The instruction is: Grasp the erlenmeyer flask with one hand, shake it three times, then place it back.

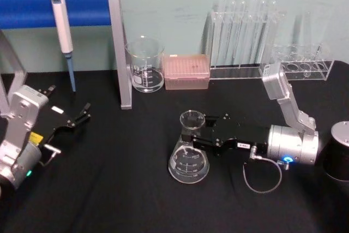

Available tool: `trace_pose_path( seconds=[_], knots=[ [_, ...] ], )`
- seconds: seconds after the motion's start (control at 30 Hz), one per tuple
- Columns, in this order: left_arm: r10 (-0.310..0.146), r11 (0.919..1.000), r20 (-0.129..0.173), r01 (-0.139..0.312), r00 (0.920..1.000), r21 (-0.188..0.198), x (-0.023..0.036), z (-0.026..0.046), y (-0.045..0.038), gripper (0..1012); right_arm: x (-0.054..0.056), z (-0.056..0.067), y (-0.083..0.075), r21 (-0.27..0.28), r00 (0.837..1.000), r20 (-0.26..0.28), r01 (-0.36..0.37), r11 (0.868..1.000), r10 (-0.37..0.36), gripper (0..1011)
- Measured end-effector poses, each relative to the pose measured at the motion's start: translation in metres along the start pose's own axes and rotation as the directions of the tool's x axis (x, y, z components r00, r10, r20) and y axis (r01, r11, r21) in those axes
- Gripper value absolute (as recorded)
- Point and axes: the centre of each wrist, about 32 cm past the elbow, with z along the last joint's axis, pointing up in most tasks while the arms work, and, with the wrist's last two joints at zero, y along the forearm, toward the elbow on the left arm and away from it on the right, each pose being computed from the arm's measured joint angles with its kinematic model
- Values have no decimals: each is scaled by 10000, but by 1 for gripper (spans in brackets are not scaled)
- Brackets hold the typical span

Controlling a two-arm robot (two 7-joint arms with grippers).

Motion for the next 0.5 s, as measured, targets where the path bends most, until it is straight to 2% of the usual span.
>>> trace_pose_path(
  seconds=[0.5],
  knots=[
    [0, 10000, 0, 0, 10000, -1, 0, 0, 0, 1001, 2, 3, 0, -13, 10000, -57, 5, 10000, -5, 468]
  ],
)
